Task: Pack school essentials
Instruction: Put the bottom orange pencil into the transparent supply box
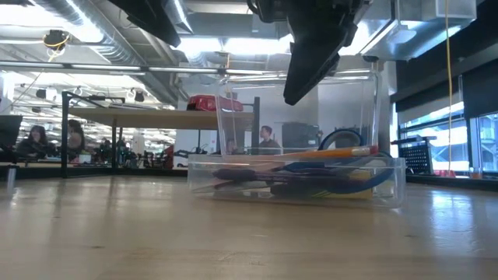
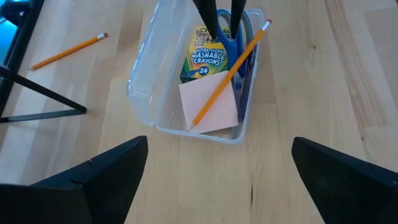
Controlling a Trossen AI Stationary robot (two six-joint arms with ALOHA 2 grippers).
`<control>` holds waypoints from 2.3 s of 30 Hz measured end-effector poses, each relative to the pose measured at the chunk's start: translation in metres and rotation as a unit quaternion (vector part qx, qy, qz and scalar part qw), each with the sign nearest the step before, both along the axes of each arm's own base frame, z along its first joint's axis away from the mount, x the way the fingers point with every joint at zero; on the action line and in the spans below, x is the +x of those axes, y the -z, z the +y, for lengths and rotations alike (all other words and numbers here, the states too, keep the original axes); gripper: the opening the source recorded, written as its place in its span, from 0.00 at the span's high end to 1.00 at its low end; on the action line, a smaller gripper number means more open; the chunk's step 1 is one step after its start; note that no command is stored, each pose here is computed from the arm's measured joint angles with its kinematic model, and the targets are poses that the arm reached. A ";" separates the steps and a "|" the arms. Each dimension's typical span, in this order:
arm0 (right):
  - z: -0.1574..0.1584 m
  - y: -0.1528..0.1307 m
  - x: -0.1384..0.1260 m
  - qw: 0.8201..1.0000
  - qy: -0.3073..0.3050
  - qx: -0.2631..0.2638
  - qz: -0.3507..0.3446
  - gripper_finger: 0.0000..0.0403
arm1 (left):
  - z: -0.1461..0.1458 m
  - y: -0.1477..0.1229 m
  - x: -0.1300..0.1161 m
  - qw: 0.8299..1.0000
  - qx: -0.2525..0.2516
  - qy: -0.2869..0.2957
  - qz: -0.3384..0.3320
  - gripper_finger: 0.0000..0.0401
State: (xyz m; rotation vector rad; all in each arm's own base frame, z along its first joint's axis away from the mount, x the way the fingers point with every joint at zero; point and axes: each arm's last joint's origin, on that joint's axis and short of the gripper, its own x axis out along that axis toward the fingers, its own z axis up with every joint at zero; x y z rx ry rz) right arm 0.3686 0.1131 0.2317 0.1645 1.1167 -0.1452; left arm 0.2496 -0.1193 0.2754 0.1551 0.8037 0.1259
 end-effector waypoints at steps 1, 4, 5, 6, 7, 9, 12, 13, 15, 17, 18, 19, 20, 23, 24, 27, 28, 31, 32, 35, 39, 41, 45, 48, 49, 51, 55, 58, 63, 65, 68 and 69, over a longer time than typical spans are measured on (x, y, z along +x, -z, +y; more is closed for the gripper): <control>0.000 0.000 0.000 1.000 0.000 0.000 0.000 0.76 | 0.000 0.000 0.000 1.000 0.000 0.000 0.000 0.02; 0.000 0.000 0.000 1.000 -0.007 0.009 0.003 0.76 | 0.000 0.000 0.000 1.000 0.000 0.000 0.000 0.02; 0.001 0.000 0.000 1.000 -0.011 0.013 0.005 0.76 | 0.000 0.000 0.000 1.000 0.000 0.000 0.000 0.02; 0.001 -0.001 -0.001 1.000 -0.011 0.013 0.004 0.76 | 0.000 0.000 0.000 1.000 0.000 0.000 0.000 0.02; 0.001 -0.002 -0.001 1.000 -0.007 0.016 0.004 0.76 | 0.000 0.000 0.000 1.000 0.000 0.000 0.000 0.02; 0.002 -0.006 -0.001 0.999 -0.010 0.032 0.003 0.76 | 0.000 0.000 0.000 1.000 0.000 0.000 0.000 0.02; 0.004 -0.013 0.000 0.997 -0.032 0.073 0.002 0.76 | 0.000 0.000 0.000 1.000 0.001 0.000 0.000 0.02; 0.007 -0.015 0.000 0.995 -0.043 0.092 0.001 0.76 | 0.000 0.000 0.000 1.000 0.000 0.000 0.000 0.02; 0.014 -0.015 -0.002 0.989 -0.068 0.132 0.013 0.76 | 0.000 0.000 0.000 1.000 0.001 0.000 0.001 0.02; 0.022 -0.011 -0.005 0.984 -0.093 0.148 0.024 0.76 | 0.000 0.000 0.000 1.000 0.001 0.001 0.001 0.02; 0.026 -0.007 -0.008 0.983 -0.108 0.144 0.031 0.76 | 0.000 0.000 0.000 1.000 0.001 0.001 0.001 0.02; 0.029 -0.002 -0.011 0.982 -0.122 0.140 0.036 0.76 | 0.000 0.000 0.000 1.000 0.001 0.001 0.001 0.02; 0.031 0.003 -0.013 0.981 -0.135 0.136 0.039 0.76 | 0.000 0.000 0.000 1.000 0.001 0.001 0.000 0.02; 0.035 0.015 -0.016 0.977 -0.163 0.136 0.033 0.76 | -0.001 0.000 0.000 1.000 0.001 0.002 0.001 0.02; 0.036 0.018 -0.016 0.975 -0.170 0.138 0.029 0.76 | -0.001 0.000 0.000 1.000 0.001 0.002 0.001 0.02; 0.035 0.026 -0.018 0.974 -0.173 0.141 0.024 0.76 | -0.001 0.000 0.000 1.000 0.001 0.002 0.001 0.02; 0.035 0.028 -0.018 0.975 -0.171 0.138 0.025 0.76 | -0.001 0.000 0.000 1.000 0.001 0.002 0.001 0.02; 0.034 0.030 -0.018 0.980 -0.153 0.125 0.025 0.76 | -0.001 0.000 0.000 1.000 0.001 0.002 0.001 0.02; 0.033 0.030 -0.019 0.981 -0.149 0.123 0.030 0.76 | -0.001 0.000 0.000 1.000 0.001 0.002 0.001 0.02; 0.034 0.024 -0.017 0.981 -0.149 0.124 0.022 0.76 | -0.001 0.000 0.000 1.000 0.001 0.002 0.001 0.02; 0.037 0.010 -0.011 0.980 -0.154 0.128 0.003 0.76 | -0.001 0.000 0.000 1.000 0.001 0.002 0.001 0.02; 0.038 0.001 -0.009 0.980 -0.155 0.129 -0.002 0.76 | -0.001 0.000 0.000 1.000 0.001 0.003 0.001 0.02; 0.042 -0.021 -0.009 0.980 -0.158 0.121 0.000 0.76 | -0.001 0.000 0.000 1.000 0.001 0.003 0.001 0.02; 0.051 -0.033 -0.012 0.981 -0.162 0.102 -0.004 0.76 | -0.001 0.000 0.000 1.000 0.001 0.002 0.001 0.02; 0.056 -0.035 -0.014 0.980 -0.169 0.102 -0.005 0.76 | -0.001 0.000 0.000 1.000 0.001 0.002 0.002 0.02; 0.066 -0.035 -0.020 0.978 -0.182 0.101 -0.001 0.76 | -0.001 0.000 0.000 1.000 0.001 0.003 0.001 0.02; 0.081 -0.033 -0.032 0.982 -0.178 0.057 0.005 0.76 | -0.001 0.000 -0.001 1.000 0.002 0.003 0.002 0.02; 0.084 -0.032 -0.036 0.988 -0.150 0.030 0.003 0.76 | -0.001 0.000 0.000 1.000 0.002 0.003 0.002 0.02; 0.088 -0.012 -0.038 0.994 -0.098 0.056 0.003 0.76 | -0.001 0.000 -0.001 1.000 0.002 0.004 0.002 0.02; 0.091 -0.003 -0.041 0.994 -0.085 0.067 0.002 0.76 | -0.002 0.000 -0.001 1.000 0.003 0.006 0.002 0.02; 0.094 0.011 -0.046 0.995 -0.077 0.061 0.000 0.76 | -0.004 0.000 -0.002 1.000 0.010 0.019 0.004 0.02; 0.094 0.014 -0.047 0.996 -0.070 0.052 -0.003 0.76 | -0.005 0.000 -0.003 1.000 0.011 0.021 0.004 0.02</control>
